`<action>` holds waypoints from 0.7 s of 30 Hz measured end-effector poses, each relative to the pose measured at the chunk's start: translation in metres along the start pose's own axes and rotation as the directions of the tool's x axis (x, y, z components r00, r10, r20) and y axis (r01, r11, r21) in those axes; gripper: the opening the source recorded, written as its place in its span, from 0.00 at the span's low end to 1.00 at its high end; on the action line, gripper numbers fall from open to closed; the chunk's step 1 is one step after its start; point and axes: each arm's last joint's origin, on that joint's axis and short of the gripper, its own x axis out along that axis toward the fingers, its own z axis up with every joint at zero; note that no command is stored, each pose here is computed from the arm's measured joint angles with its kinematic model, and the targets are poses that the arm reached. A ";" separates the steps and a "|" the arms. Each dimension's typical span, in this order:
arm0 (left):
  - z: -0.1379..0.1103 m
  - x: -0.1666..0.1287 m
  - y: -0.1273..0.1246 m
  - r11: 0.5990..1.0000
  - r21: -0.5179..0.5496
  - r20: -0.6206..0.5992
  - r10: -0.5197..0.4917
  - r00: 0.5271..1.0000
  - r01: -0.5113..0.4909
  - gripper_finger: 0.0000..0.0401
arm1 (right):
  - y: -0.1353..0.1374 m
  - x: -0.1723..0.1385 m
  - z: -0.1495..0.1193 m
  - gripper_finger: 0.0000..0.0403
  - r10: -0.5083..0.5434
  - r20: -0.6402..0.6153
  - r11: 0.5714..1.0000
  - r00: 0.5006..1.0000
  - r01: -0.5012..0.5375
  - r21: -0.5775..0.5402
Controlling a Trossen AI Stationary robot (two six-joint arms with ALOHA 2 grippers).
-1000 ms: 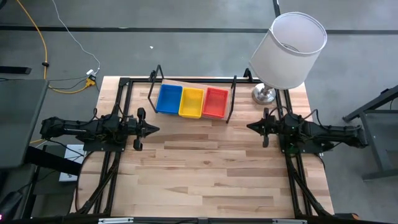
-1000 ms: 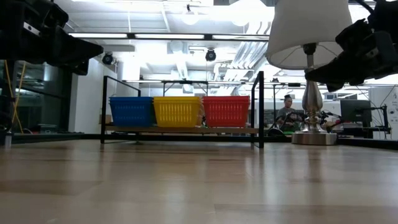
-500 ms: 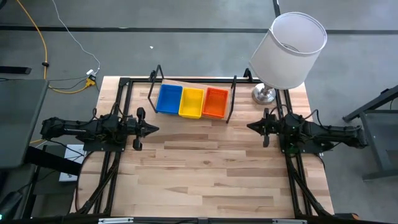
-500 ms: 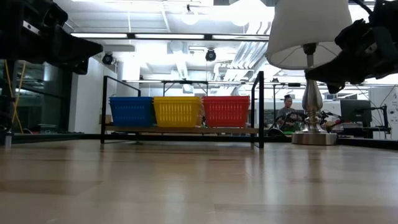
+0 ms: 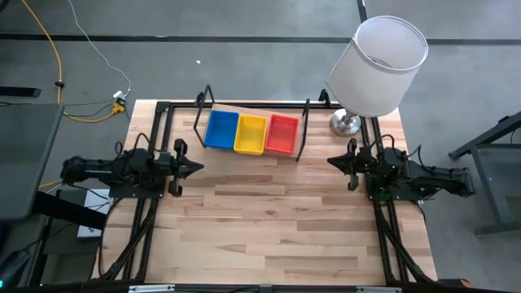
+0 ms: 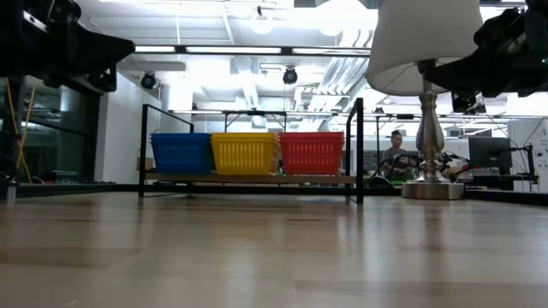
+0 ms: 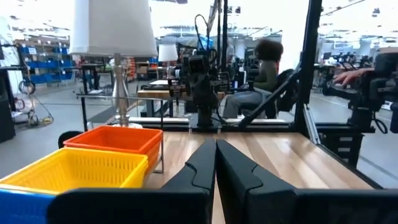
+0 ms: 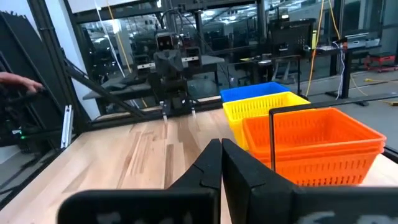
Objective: Stack baskets on shelf by color
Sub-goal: Return to Home Position
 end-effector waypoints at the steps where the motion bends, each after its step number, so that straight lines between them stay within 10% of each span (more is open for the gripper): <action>1: -0.001 0.000 -0.001 1.000 0.000 -0.006 -0.005 1.000 0.005 0.01 | 0.000 0.000 0.000 0.00 0.002 -0.003 1.000 1.000 -0.002 0.000; 21: -0.009 -0.001 -0.011 0.993 -0.009 -0.090 -0.120 0.989 0.119 0.01 | 0.004 0.000 -0.004 0.00 0.043 -0.029 0.999 0.999 -0.043 0.003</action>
